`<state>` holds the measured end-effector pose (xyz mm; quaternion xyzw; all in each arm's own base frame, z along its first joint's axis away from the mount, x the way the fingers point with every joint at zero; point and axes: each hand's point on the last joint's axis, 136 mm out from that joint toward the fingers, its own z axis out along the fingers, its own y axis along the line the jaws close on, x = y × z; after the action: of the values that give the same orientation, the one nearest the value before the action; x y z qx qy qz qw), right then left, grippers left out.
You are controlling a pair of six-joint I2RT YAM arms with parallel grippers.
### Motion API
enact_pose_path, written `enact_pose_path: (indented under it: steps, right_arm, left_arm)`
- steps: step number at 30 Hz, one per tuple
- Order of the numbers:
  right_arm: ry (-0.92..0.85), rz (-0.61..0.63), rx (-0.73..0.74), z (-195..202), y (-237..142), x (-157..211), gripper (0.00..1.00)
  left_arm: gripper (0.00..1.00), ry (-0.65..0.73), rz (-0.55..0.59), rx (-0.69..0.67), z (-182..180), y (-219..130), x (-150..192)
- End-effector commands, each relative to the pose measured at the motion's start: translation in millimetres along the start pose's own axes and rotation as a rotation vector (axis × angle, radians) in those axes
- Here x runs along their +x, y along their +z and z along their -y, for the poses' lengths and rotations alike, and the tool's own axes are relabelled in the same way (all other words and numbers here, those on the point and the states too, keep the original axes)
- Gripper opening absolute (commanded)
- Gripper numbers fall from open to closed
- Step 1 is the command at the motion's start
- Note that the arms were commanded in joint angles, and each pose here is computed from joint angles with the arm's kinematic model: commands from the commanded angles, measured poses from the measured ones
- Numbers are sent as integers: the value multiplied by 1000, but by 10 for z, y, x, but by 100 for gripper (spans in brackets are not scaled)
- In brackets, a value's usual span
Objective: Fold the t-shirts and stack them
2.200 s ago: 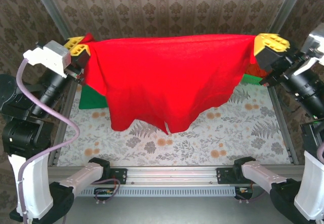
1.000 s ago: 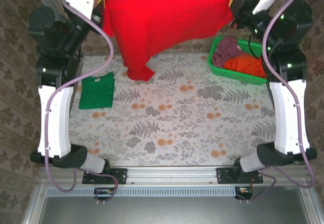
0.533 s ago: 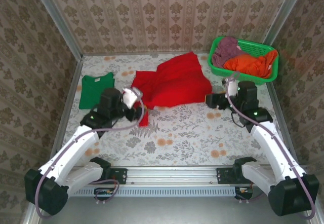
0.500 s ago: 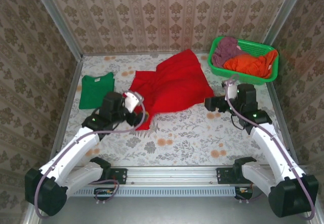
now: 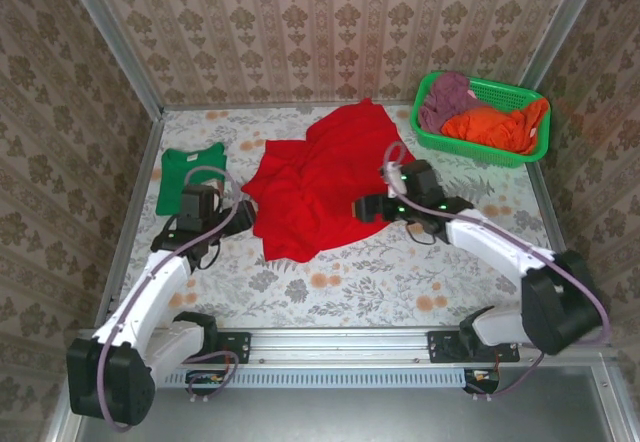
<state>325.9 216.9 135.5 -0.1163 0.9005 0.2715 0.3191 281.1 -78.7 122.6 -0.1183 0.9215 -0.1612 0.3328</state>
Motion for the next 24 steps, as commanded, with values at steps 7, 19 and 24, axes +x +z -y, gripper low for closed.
enact_pose_path:
  steps: [7,19,24]
  right_arm:
    - [-204,-66,-94,-973,894,-13,81]
    - [-387,-223,-29,-1472,2076,273,61]
    - [-436,-274,-38,-1439,2276,428,53]
  left_arm:
    - [78,-365,-90,-140,-372,155,553]
    - [78,-385,-44,-176,-636,-72,734]
    - [77,-385,-39,-181,-662,-64,749]
